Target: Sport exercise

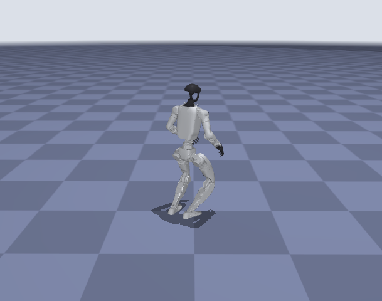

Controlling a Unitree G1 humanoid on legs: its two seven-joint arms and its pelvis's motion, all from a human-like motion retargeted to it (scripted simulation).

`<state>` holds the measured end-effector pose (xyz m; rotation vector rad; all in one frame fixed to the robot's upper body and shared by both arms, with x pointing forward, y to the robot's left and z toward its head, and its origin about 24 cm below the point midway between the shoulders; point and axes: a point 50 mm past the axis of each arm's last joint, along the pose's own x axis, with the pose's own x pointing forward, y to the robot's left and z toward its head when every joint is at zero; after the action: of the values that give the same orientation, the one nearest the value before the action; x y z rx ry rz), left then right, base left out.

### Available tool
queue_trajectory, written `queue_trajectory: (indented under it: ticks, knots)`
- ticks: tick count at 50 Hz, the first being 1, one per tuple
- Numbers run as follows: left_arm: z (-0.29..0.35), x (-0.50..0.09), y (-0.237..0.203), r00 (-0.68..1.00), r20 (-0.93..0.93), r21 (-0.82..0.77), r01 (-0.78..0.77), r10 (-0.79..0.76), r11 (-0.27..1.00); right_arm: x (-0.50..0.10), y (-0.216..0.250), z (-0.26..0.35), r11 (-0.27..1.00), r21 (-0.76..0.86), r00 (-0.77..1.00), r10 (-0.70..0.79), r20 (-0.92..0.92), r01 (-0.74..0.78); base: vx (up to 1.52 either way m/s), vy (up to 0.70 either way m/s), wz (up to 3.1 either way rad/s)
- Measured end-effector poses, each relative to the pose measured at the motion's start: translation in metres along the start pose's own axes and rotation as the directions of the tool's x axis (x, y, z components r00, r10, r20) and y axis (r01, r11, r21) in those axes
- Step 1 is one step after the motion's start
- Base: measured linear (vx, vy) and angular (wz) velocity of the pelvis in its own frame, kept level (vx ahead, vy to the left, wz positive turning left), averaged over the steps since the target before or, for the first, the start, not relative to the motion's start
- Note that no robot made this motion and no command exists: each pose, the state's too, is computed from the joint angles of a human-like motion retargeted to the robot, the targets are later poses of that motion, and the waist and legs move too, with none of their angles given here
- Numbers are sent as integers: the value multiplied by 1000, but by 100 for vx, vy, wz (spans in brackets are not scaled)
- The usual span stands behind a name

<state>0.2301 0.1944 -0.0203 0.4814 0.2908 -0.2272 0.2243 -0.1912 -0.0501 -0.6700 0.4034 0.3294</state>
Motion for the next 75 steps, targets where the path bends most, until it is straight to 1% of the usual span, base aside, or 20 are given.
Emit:
queue_trajectory:
  ticks: [3, 6, 13, 17, 20, 25, 32, 37, 40, 43, 47, 49, 53, 55, 59, 64, 67, 70, 72, 75]
  knots:
    - [-11, 3, -2, 998, -57, 36, 10, -8, 999, 14, -17, 34, 996, -43, 991, -69, 116, 74, -5, -3, -11]
    - [-18, -5, -8, 997, -67, 43, 44, -41, 998, 9, -29, 54, 993, -14, 970, -114, 217, 120, 0, 0, 0]
    - [-26, -30, -19, 993, -72, -16, 94, -94, 995, -14, -14, 43, 995, 84, 968, -72, 241, 53, 1, 0, -3]
    - [-25, -31, -21, 991, -68, -23, 115, -117, 993, -21, -3, 27, 994, 111, 981, -36, 189, 15, 0, 0, 0]
    - [-22, -27, -15, 989, -62, 21, 134, -132, 991, -21, 3, 12, 996, 84, 994, 1, 114, -10, -6, 2, -21]
    - [-8, -9, -6, 992, -31, 131, 127, -124, 983, -15, 20, -29, 997, 56, 992, 62, -113, -56, -4, 0, 10]
    - [0, -15, -12, 993, 19, 54, 117, -118, 992, -34, 45, -77, 979, 182, 932, 151, -329, -94, 6, -1, 32]
    - [6, -15, -9, 990, 35, 35, 133, -134, 991, -37, 50, -84, 973, 193, 916, 186, -356, -123, -2, 0, 33]
    - [10, -13, -5, 990, 45, 60, 131, -134, 990, -31, 47, -78, 975, 183, 925, 182, -335, -126, -7, 1, 30]
    - [11, -9, 0, 989, 35, 129, 137, -142, 982, -19, 38, -65, 982, 136, 942, 165, -292, -130, -8, 2, 8]
    - [8, 1, 6, 989, -21, 283, 148, -148, 948, 2, 22, -42, 992, 22, 963, 126, -237, -124, -8, 1, -5]
    - [11, 8, 6, 989, -25, 308, 148, -147, 940, 9, 16, -33, 995, 11, 971, 97, -216, -97, -1, 1, 10]
    - [9, 4, 0, 991, -11, 208, 132, -132, 969, 3, 14, -30, 995, 80, 979, 77, -187, -62, 0, 1, 4]
    - [2, -3, -3, 993, -26, 132, 120, -118, 984, -3, 20, -34, 990, 127, 978, 86, -189, -62, 0, 0, 0]
    - [-6, -11, -1, 994, -51, 41, 102, -100, 994, -9, 25, -38, 983, 173, 977, 101, -186, -68, 0, 0, 5]
    - [-13, -16, 1, 993, -80, 22, 89, -87, 996, -11, 20, -35, 984, 169, 983, 91, -159, -64, -6, 1, 15]
    - [-17, -14, 11, 991, -109, 91, 86, -75, 992, -8, 10, -34, 994, 92, 982, 76, -174, -60, -7, 0, -6]
    - [-23, -6, 15, 986, -158, 149, 78, -54, 986, -2, 1, -41, 998, 50, 970, 41, -242, -29, -5, -1, 8]
    - [-40, -7, 8, 974, -221, 109, 77, -52, 991, -5, 2, -52, 997, 74, 957, 33, -288, -12, 0, 0, 0]
    - [-76, -24, -15, 930, -361, -22, 72, -75, 997, -15, 15, -69, 990, 142, 935, 62, -349, -12, 0, 0, 0]
